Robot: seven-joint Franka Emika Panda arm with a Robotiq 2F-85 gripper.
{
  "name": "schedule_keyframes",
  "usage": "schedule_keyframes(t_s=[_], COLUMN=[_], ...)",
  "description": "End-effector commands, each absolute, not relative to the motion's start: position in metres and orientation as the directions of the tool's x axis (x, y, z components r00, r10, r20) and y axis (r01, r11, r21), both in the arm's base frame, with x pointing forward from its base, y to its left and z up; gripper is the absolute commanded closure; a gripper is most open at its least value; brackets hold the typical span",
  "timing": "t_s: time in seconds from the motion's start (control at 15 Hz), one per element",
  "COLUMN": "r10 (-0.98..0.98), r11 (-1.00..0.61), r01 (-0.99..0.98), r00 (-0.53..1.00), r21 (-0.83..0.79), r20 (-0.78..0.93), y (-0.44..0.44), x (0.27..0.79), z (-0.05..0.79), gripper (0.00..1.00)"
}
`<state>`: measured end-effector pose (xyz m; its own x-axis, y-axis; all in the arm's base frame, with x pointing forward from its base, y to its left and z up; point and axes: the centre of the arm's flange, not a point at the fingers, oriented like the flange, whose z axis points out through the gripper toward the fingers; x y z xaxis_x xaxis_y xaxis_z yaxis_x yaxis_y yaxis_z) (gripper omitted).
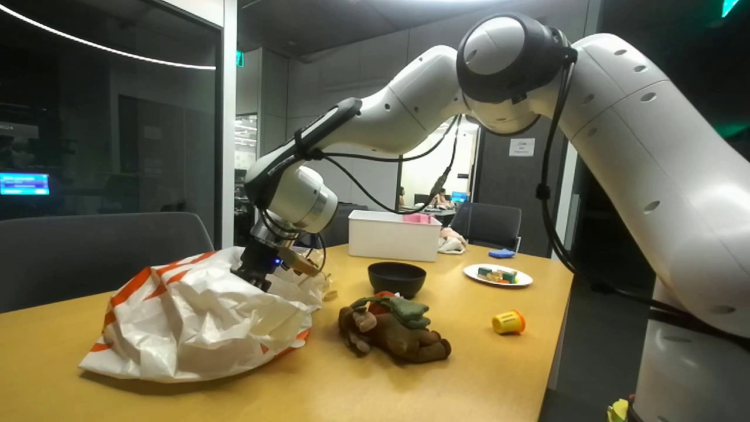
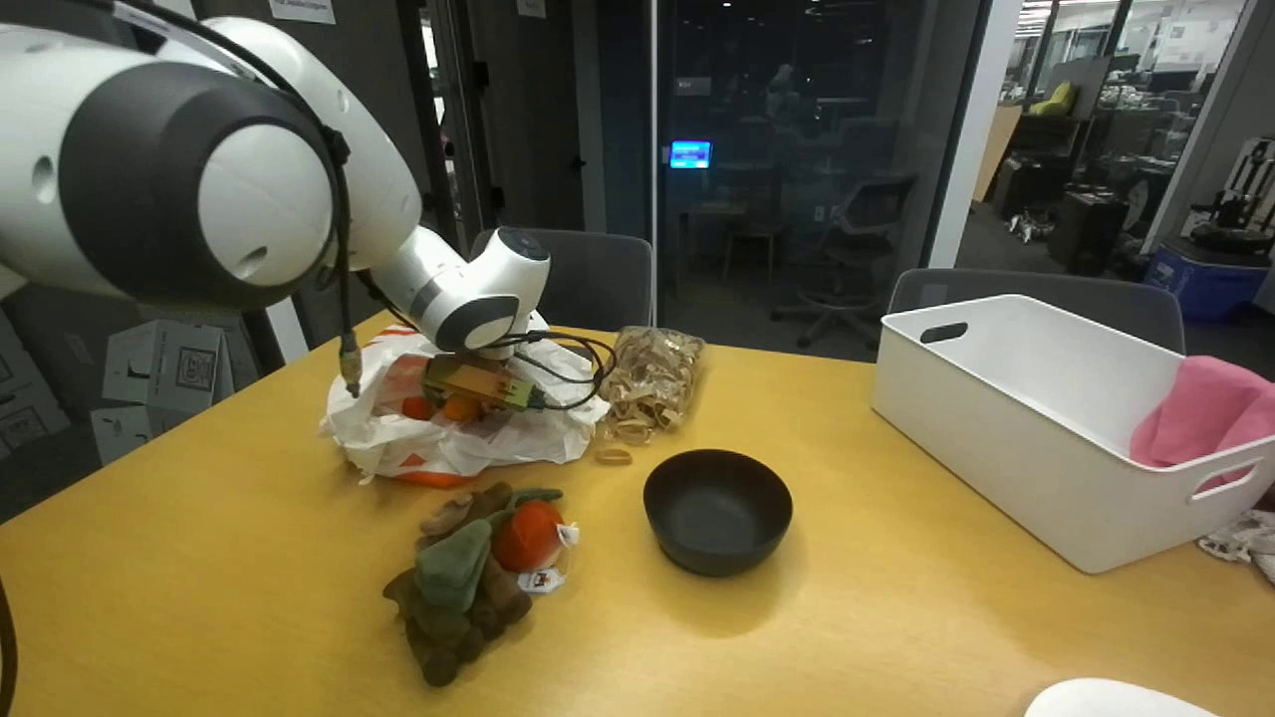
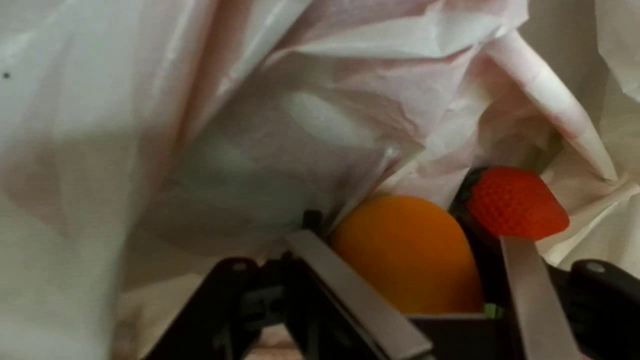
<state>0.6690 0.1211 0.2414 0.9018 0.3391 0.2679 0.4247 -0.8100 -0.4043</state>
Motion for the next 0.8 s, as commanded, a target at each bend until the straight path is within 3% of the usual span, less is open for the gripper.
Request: schedule_keyframes(t_s=[0.0, 0.73], r10=[0.364, 0.4], r11=[-0.786, -0.84], r01=[0.458, 0.424], r00=[0.886, 0.905], r21=[-0.416, -0.338], r20=[0.289, 0.142], y=[0.129, 0.123], x=[0.675, 0.625], z=[0.249, 0.331], gripper=[0.63, 0.63])
